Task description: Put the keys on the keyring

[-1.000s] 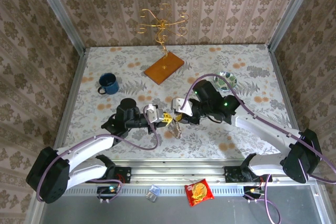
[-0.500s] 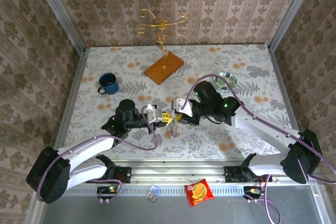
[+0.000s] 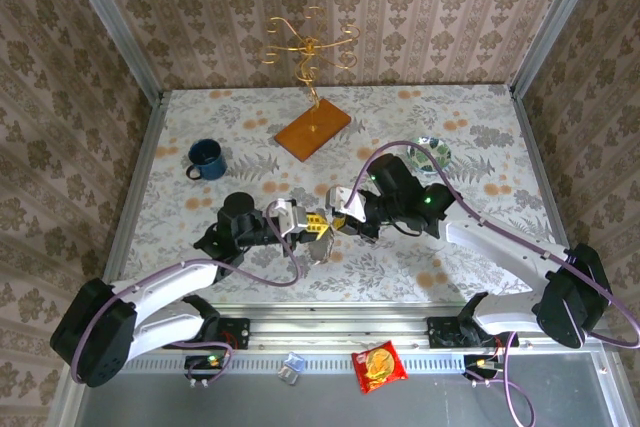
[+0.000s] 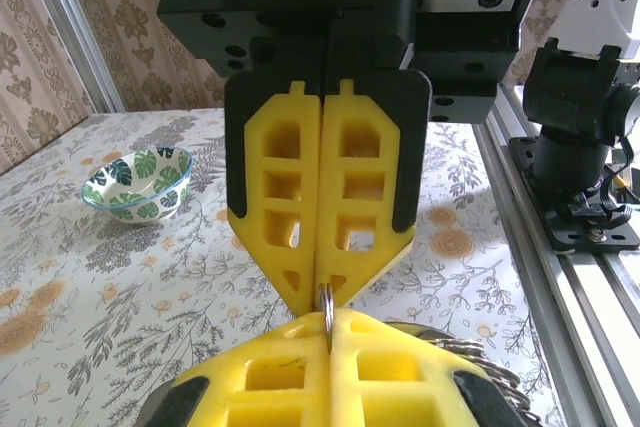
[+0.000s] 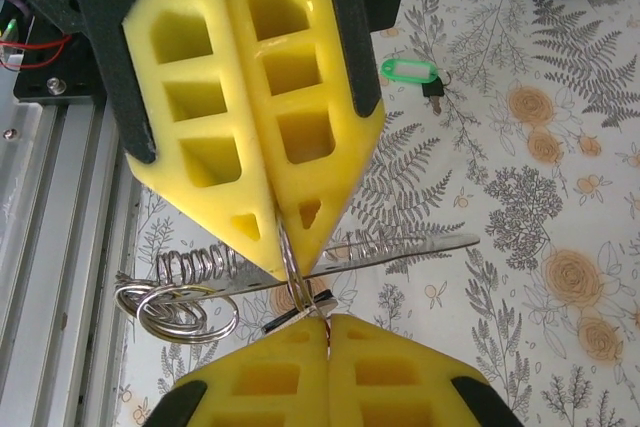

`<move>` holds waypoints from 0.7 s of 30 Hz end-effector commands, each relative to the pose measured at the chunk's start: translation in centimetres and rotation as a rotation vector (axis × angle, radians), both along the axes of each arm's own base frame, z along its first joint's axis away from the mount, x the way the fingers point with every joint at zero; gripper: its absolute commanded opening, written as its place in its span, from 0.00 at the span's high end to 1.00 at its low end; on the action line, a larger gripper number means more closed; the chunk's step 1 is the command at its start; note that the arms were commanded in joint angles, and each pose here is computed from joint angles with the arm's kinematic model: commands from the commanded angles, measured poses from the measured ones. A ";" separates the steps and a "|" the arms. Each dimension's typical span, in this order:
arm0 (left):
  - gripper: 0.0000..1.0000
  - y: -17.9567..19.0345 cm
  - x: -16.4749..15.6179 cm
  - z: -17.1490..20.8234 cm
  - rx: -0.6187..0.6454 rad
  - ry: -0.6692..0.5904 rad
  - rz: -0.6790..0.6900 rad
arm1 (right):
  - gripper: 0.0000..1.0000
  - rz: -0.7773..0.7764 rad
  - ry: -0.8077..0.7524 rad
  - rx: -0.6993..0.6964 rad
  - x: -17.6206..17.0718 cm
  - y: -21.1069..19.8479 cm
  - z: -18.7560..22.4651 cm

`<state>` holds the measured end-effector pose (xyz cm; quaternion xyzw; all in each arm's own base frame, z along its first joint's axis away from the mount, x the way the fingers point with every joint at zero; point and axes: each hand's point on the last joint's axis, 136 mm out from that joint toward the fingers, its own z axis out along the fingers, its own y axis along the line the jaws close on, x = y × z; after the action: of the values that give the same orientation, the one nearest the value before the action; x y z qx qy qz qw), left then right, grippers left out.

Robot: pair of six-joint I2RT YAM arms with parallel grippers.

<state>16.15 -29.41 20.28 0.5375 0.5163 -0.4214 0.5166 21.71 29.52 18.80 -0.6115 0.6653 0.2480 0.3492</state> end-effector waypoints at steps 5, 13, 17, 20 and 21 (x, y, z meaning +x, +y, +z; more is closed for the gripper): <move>1.00 0.0 -0.2 1.4 -0.060 -0.025 -0.014 | 0.79 0.015 -0.036 0.095 -0.4 0.4 1.6; 1.00 -0.1 -0.2 1.7 -0.076 -0.025 -0.018 | 0.78 0.019 -0.038 0.116 -0.3 0.7 1.8; 1.00 -0.2 -0.2 1.8 -0.080 -0.018 -0.025 | 0.78 0.022 -0.035 0.129 -0.3 1.0 1.9; 1.00 -0.3 -0.2 1.8 -0.085 -0.013 -0.030 | 0.81 0.027 -0.028 0.152 -0.2 1.3 2.2; 1.00 -0.3 -0.2 1.8 -0.085 -0.012 -0.031 | 0.84 0.031 -0.024 0.162 -0.3 1.5 2.3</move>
<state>16.36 -29.61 21.09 0.5258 0.5075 -0.4321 0.5285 21.63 30.07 20.20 -0.6002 0.6456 0.2686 0.3883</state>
